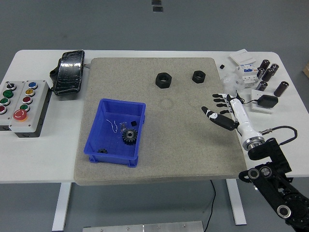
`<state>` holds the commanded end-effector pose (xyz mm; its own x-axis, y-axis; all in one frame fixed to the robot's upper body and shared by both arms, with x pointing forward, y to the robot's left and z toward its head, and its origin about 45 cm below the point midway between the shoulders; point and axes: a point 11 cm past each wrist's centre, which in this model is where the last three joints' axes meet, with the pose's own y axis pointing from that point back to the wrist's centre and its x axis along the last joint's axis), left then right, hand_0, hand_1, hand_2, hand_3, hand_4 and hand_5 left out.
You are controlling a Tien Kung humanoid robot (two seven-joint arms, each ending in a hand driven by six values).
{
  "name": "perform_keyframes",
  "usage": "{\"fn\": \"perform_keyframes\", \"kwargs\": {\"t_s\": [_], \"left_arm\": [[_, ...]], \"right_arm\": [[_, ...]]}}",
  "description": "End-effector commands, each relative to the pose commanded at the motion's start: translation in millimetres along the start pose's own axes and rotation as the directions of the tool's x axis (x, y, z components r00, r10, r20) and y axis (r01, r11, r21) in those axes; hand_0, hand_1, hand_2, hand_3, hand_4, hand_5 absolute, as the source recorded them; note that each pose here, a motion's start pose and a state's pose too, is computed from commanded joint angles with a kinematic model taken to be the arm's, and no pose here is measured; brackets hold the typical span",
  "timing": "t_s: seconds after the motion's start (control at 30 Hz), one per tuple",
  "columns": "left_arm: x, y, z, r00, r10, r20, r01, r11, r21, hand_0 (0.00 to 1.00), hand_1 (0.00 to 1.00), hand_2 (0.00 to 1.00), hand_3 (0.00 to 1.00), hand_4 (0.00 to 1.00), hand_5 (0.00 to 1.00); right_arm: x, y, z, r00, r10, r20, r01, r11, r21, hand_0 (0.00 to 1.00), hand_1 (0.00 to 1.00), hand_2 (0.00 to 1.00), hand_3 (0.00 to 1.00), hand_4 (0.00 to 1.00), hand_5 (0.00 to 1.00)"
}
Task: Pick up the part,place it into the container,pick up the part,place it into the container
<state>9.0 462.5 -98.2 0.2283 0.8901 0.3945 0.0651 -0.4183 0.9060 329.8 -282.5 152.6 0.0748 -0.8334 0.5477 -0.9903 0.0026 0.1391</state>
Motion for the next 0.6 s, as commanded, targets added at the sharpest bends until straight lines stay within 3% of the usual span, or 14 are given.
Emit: {"fn": "perform_keyframes", "kwargs": {"t_s": [0.33, 0.4, 0.43, 0.6], "left_arm": [[-3.3, -0.4, -3.4, 1.0, -0.006, -0.008, 0.006, 1.0, 0.004, 0.616, 0.556, 0.548, 0.625, 0.704, 0.357], [-5.2, -0.4, -4.1, 1.0, -0.009, -0.009, 0.009, 1.0, 0.006, 0.616, 0.556, 0.548, 0.625, 0.704, 0.357], [-5.7, -0.4, -4.3, 1.0, -0.01, -0.009, 0.01, 1.0, 0.007, 0.616, 0.557, 0.547, 0.626, 0.702, 0.347], [-5.5, -0.5, -4.9, 1.0, -0.009, -0.01, 0.009, 1.0, 0.007, 0.616, 0.557, 0.547, 0.626, 0.702, 0.347]], "right_arm": [[-4.9, -1.1, -2.2, 0.976, -0.022, 0.216, 0.014, 0.999, 0.037, 0.582, 0.696, 0.733, 0.721, 0.866, 0.52], [-3.5, -0.9, -2.7, 0.963, -0.022, 0.269, 0.009, 0.999, 0.05, 0.582, 0.696, 0.733, 0.721, 0.866, 0.52], [-2.2, -0.8, -2.8, 0.955, -0.019, 0.295, 0.003, 0.999, 0.055, 0.592, 0.694, 0.735, 0.784, 0.9, 0.576], [5.5, -0.5, -1.3, 0.92, 0.003, 0.392, -0.029, 0.998, 0.06, 0.592, 0.694, 0.735, 0.784, 0.9, 0.576]]}}
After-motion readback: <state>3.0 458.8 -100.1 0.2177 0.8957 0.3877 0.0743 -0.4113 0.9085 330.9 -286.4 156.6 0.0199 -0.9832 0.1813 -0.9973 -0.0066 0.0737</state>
